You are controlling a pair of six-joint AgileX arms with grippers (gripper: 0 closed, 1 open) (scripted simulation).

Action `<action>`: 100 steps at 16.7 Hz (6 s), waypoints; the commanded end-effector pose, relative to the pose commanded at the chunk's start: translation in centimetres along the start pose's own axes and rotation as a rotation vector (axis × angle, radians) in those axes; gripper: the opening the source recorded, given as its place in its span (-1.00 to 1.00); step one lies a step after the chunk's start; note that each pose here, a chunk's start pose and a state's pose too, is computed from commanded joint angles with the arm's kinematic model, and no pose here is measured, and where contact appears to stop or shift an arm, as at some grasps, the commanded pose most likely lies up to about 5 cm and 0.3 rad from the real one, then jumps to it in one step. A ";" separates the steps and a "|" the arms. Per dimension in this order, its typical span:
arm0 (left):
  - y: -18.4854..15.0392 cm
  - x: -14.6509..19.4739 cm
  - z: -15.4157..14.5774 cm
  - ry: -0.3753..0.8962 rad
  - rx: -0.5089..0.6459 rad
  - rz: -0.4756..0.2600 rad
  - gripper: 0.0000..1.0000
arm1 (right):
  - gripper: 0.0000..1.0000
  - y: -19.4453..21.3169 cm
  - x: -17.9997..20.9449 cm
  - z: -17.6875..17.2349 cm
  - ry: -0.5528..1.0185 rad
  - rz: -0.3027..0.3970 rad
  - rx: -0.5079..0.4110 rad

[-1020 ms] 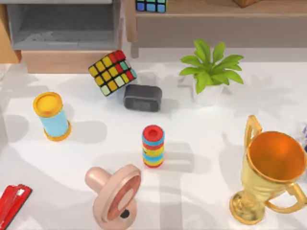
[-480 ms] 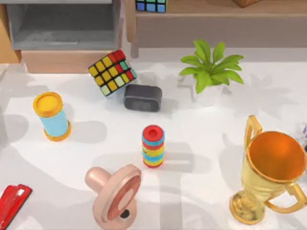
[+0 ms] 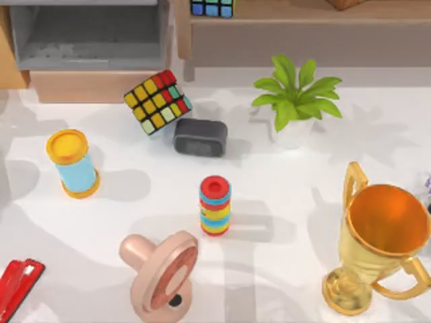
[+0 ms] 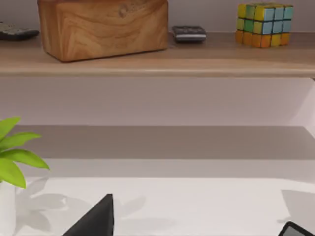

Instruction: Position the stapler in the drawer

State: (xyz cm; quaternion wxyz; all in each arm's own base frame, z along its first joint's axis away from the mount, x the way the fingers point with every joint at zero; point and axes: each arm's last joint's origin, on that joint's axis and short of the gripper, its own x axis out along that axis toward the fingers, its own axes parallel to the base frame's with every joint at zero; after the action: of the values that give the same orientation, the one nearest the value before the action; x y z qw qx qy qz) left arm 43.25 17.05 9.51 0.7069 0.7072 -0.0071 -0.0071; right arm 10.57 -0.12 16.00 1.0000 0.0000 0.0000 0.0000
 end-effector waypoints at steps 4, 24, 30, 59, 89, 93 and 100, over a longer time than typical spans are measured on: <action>0.0 0.0 0.0 0.000 0.000 0.000 -1.00 | 1.00 0.0 0.0 0.0 0.000 0.000 0.000; -0.7 -6.4 -0.1 0.004 -0.015 -0.022 -1.00 | 1.00 0.0 0.0 0.0 0.000 0.000 0.000; -0.8 -10.9 -0.1 0.003 -0.018 -0.028 -1.00 | 1.00 0.0 0.0 0.0 0.000 0.000 0.000; -0.8 -18.8 -0.1 0.003 -0.016 -0.025 0.36 | 1.00 0.0 0.0 0.0 0.000 0.000 0.000; -0.6 -20.6 -0.1 0.092 -0.275 -0.151 1.00 | 1.00 0.0 0.0 0.0 0.000 0.000 0.000; -0.2 -20.1 0.6 0.195 -0.554 -0.304 1.00 | 1.00 0.0 0.0 0.0 0.000 0.000 0.000; 2.0 -18.3 5.2 0.412 -0.989 -0.680 1.00 | 1.00 0.0 0.0 0.0 0.000 0.000 0.000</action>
State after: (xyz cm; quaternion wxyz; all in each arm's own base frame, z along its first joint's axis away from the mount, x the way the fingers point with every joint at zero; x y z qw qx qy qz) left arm 24.85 12.18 11.54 0.8952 0.2467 0.3581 -0.0974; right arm 10.57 -0.12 16.00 1.0000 0.0000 0.0000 0.0000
